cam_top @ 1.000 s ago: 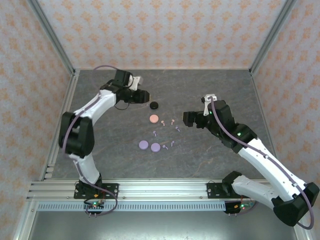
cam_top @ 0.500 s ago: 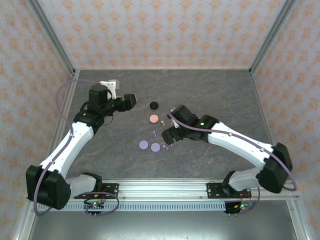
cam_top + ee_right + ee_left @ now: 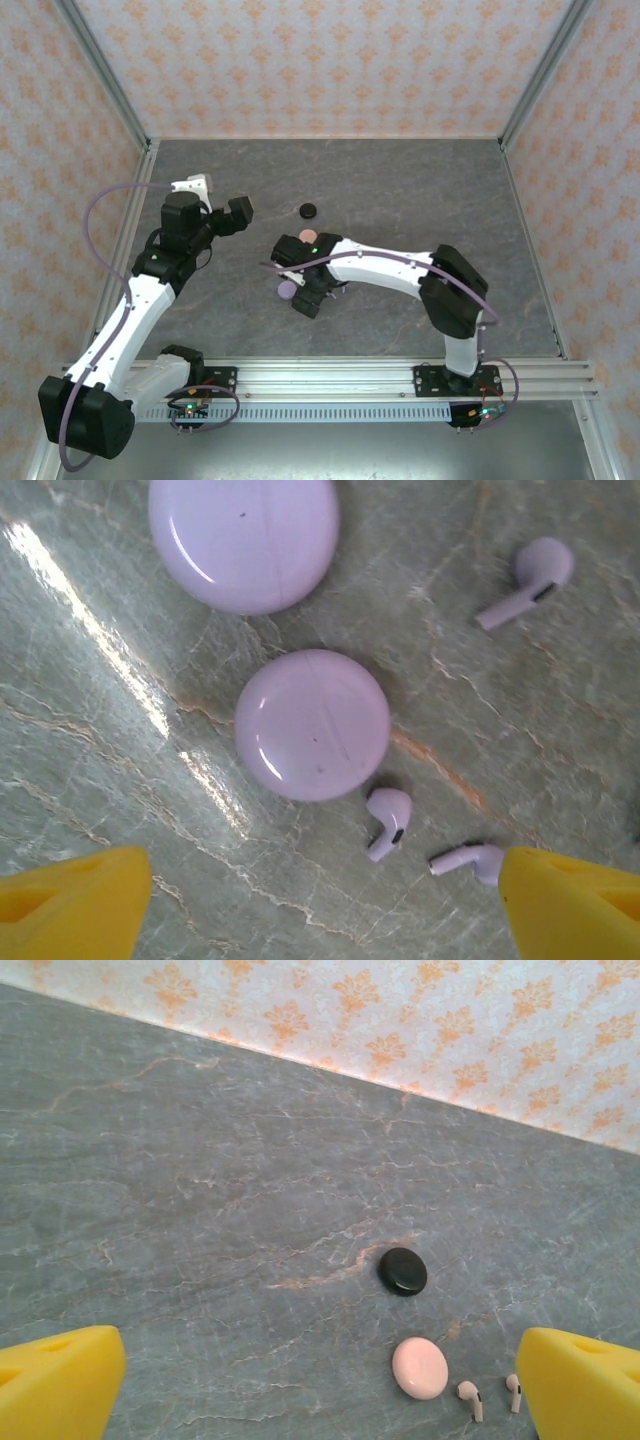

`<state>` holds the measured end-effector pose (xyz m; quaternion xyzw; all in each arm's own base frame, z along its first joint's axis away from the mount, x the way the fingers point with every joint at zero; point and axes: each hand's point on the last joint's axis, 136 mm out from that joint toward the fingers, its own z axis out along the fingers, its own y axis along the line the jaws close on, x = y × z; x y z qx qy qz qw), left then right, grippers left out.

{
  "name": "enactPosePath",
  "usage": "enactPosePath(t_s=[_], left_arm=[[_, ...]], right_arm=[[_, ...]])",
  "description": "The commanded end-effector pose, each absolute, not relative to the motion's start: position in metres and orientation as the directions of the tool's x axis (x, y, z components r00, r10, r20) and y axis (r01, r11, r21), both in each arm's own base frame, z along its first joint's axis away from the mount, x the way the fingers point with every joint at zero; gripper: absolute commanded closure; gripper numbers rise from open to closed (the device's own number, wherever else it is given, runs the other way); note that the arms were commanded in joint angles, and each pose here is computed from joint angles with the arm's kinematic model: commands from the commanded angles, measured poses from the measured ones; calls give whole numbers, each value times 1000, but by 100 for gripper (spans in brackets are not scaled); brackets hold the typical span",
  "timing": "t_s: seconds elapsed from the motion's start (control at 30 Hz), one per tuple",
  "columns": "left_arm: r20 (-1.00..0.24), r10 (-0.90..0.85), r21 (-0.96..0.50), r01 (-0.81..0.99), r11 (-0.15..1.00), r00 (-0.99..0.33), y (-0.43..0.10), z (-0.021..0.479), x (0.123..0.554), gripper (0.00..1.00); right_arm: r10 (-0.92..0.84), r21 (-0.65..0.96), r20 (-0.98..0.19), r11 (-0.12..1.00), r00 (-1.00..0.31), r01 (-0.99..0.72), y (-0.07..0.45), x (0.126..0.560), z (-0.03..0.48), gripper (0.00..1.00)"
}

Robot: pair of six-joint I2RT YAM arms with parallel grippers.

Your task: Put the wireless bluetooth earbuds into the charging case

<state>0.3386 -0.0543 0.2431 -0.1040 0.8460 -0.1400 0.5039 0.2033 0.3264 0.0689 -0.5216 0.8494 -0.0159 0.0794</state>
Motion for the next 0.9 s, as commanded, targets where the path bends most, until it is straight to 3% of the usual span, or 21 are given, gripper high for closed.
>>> enactPosePath(t_s=[0.0, 0.5, 0.87], left_arm=[[-833, -299, -300, -75, 951, -466, -42, 239, 333, 0], [-821, -310, -308, -84, 948, -480, -42, 230, 330, 0], [-812, -321, -323, -82, 943, -488, -45, 224, 331, 0]], right_arm=[[-937, -147, -25, 350, -350, -925, 320, 204, 66, 12], [-964, -99, 72, 247, -254, -964, 332, 206, 36, 30], [-957, -114, 87, 267, -277, -957, 331, 217, 19, 42]])
